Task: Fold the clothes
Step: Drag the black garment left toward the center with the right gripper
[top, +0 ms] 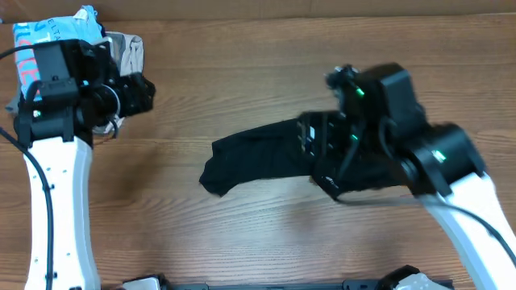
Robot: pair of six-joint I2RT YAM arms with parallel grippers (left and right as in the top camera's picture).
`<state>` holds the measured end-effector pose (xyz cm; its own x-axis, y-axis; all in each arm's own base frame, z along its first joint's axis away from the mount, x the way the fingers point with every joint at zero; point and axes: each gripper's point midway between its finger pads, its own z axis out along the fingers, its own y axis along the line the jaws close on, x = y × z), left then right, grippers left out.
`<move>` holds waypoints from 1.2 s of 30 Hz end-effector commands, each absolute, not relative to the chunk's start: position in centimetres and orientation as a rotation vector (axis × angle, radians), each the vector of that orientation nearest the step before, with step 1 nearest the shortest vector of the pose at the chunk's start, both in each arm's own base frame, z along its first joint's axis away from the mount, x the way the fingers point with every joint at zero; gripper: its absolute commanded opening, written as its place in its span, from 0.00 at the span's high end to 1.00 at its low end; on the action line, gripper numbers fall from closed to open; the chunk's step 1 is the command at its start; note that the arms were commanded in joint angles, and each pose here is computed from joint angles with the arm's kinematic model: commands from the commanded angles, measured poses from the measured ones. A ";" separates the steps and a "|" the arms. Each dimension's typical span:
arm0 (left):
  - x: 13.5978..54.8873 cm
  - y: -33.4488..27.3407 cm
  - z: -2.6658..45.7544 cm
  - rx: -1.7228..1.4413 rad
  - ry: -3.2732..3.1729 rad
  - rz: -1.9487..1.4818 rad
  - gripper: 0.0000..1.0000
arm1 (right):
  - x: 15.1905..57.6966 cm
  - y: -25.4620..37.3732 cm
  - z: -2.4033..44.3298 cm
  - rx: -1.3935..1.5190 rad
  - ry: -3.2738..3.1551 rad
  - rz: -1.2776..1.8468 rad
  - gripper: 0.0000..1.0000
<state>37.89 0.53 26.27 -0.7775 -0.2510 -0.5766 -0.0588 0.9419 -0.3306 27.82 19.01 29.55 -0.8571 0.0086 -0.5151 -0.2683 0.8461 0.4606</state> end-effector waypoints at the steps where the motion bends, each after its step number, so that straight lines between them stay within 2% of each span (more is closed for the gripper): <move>1: 36.3 -1.7 28.0 -0.105 2.444 -0.385 0.40 | 26.4 15.9 31.1 -0.018 2.482 0.619 0.07; 5: 34.4 -4.0 26.2 -0.039 2.552 -0.361 0.41 | 24.1 13.1 30.0 0.210 2.543 0.545 0.00; 8: 33.4 -5.6 24.8 0.034 2.617 -0.298 0.39 | 22.8 11.3 28.6 0.340 2.581 0.460 0.00; 12: 32.7 -7.5 22.6 0.119 2.687 -0.234 0.35 | 22.1 10.5 26.3 0.388 2.631 0.398 0.00; 15: 32.2 -8.7 20.4 0.161 2.751 -0.239 0.37 | 21.9 10.2 24.0 0.418 2.677 0.356 0.00; 19: 31.6 -9.0 16.8 0.162 2.860 -0.230 0.47 | 22.1 10.0 20.7 0.458 2.713 0.317 0.00; 23: 30.6 -9.1 13.3 0.151 2.981 -0.240 0.67 | 22.7 9.6 17.1 0.505 2.724 0.293 0.00; 25: 29.9 -9.3 11.9 0.153 3.028 -0.261 0.74 | 23.1 9.6 15.6 0.516 2.724 0.288 0.01; 29: 29.0 -9.8 9.6 0.156 3.097 -0.301 0.96 | 23.9 10.0 12.5 0.514 2.731 0.294 0.10; 31: 28.6 -10.1 8.8 0.170 3.116 -0.302 0.96 | 24.2 10.1 11.3 0.515 2.746 0.284 0.13; 36: 27.2 -11.6 7.2 0.251 3.139 -0.320 0.96 | 24.3 10.2 7.9 0.519 2.825 0.216 0.14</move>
<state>28.46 -10.16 8.25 -0.9928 0.1179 -0.0231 0.1202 0.9770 -0.1764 24.51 10.49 9.74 -0.8922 0.3707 -0.2580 0.3147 0.9200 0.2337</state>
